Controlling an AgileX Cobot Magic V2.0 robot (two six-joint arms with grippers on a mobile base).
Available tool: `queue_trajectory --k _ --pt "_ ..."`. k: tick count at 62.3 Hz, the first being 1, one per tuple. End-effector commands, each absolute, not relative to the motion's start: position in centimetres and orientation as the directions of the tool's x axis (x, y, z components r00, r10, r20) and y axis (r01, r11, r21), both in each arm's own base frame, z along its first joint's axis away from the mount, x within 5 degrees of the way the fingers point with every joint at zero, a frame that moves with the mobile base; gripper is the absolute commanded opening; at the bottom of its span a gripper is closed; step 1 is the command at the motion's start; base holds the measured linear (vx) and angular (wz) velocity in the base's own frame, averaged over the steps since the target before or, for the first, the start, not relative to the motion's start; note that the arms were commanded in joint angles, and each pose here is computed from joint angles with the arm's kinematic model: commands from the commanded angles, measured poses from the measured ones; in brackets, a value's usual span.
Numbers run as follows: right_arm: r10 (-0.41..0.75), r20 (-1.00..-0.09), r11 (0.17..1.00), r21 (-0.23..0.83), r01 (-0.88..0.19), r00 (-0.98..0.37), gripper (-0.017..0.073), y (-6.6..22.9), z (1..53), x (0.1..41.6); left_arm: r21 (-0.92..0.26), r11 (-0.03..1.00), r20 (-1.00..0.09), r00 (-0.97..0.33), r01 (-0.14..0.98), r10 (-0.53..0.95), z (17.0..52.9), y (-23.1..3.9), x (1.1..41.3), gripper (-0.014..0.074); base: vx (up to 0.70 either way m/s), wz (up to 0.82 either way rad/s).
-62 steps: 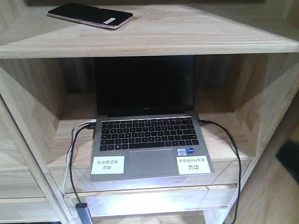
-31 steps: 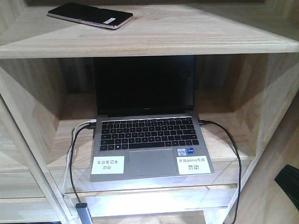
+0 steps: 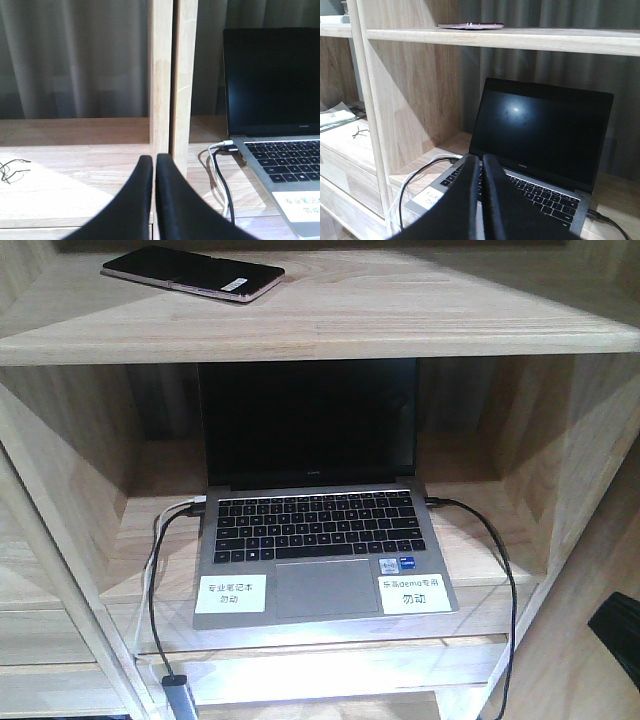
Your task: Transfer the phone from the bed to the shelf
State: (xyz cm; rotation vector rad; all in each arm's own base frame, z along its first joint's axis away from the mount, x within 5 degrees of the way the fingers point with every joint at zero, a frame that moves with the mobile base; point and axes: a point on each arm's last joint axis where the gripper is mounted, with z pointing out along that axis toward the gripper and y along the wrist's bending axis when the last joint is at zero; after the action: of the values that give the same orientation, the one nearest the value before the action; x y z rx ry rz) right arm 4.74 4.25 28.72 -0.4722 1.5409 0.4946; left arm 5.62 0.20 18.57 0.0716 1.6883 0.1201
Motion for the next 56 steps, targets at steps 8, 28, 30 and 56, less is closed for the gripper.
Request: queue_trajectory --k 8,28,30,56 --pt "0.042 -0.999 0.848 0.02 -0.53 0.028 -0.0006 3.8 30.0 5.0 0.108 0.994 -0.994 -0.014 -0.034 0.107 20.0 0.2 5.5 0.0001 0.0 0.0" --pt "0.033 -0.998 0.904 0.05 -0.425 -0.047 -0.0006 2.9 29.3 5.5 0.108 0.994 -0.994 -0.014 -0.034 0.107 20.0 0.2 5.5 0.0001 0.0 0.0" --pt "0.038 -0.998 0.91 0.057 -0.41 -0.054 -0.0006 2.7 29.3 5.5 0.108 0.994 -0.994 -0.014 -0.034 0.107 20.0 0.2 5.5 0.0001 0.0 0.0" --pt "0.06 -0.998 0.931 0.05 -0.36 0.019 -0.0006 2.3 29.9 5.8 0.108 0.994 -0.994 -0.014 -0.034 0.107 20.0 0.2 5.5 0.0001 0.0 0.0"
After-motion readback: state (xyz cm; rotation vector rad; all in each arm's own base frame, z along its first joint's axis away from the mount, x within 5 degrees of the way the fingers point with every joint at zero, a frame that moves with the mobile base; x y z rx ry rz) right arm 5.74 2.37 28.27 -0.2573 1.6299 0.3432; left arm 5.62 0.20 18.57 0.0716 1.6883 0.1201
